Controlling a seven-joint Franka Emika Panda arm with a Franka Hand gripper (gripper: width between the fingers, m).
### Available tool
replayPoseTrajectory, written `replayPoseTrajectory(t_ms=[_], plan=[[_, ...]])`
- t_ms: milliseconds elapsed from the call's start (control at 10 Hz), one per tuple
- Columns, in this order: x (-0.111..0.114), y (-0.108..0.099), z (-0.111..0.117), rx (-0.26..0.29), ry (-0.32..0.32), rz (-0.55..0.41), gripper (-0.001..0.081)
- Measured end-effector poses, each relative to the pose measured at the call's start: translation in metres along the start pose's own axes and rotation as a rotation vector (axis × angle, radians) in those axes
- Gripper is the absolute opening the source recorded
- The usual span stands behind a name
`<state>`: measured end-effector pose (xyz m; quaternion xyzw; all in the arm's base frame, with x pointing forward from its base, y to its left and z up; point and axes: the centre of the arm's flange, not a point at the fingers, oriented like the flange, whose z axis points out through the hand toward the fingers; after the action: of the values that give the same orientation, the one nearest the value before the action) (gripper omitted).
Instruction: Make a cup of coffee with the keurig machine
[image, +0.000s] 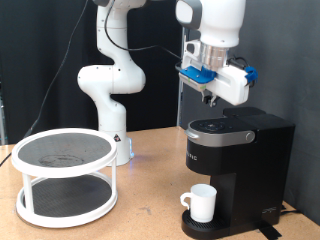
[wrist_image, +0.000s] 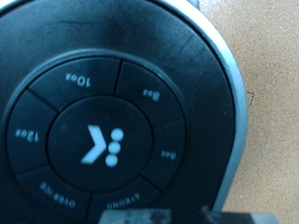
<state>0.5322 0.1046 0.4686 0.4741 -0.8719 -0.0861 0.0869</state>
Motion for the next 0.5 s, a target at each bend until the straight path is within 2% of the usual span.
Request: replayPoseTrajectory(t_ms=[500], plan=[[-0.003, -0.011, 0.028, 0.002, 0.027, -0.003, 0.0]])
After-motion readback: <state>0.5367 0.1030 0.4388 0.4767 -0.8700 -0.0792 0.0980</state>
